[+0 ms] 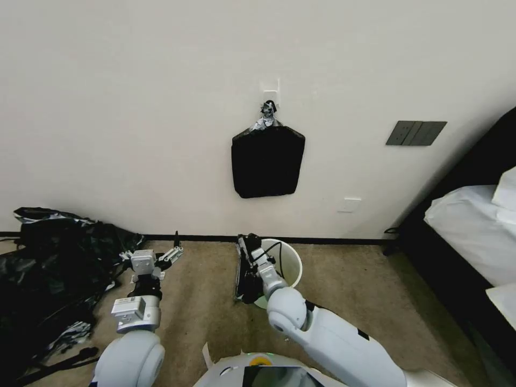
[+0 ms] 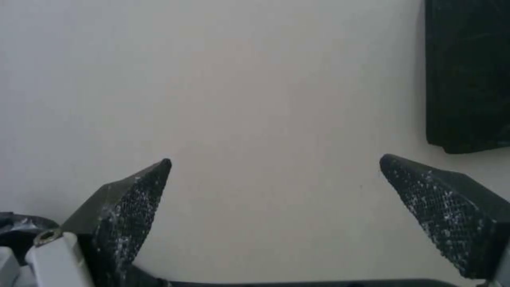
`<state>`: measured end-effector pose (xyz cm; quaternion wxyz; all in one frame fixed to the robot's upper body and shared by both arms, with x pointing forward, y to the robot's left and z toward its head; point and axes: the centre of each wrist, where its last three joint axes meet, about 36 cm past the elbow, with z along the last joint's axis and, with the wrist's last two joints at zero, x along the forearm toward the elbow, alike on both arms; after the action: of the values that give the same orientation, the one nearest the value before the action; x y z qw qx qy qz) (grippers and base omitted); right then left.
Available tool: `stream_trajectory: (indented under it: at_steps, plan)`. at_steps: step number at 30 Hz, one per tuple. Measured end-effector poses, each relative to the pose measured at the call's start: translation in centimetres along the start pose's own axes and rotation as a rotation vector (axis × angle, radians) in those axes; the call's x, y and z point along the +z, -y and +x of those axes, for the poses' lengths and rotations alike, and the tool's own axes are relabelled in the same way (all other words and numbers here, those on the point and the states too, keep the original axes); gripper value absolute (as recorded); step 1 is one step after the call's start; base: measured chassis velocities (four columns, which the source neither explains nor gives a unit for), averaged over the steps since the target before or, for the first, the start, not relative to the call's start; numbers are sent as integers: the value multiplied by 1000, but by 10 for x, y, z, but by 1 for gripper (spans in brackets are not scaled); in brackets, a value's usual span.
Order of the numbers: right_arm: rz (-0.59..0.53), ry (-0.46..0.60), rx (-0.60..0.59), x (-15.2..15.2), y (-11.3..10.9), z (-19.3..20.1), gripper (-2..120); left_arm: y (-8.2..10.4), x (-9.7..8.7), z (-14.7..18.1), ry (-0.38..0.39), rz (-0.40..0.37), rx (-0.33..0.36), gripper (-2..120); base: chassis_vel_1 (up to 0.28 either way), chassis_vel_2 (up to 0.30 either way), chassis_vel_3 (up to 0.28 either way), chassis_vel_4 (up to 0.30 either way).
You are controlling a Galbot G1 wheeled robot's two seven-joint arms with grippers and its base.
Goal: Place a trash bag onto the trash bin.
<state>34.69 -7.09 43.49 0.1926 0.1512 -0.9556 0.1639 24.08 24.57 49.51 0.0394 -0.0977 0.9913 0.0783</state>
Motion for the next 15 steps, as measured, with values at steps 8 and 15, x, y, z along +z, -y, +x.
stream_trajectory:
  at_steps: [8,15]
  plan:
    - [-55,20,24,-8,26,4,25,2,4,-2,-8,1,8,100,0,0,0,0]
    - [-140,49,-71,-41,33,26,32,2,5,-2,-11,-1,10,100,0,0,0,0]
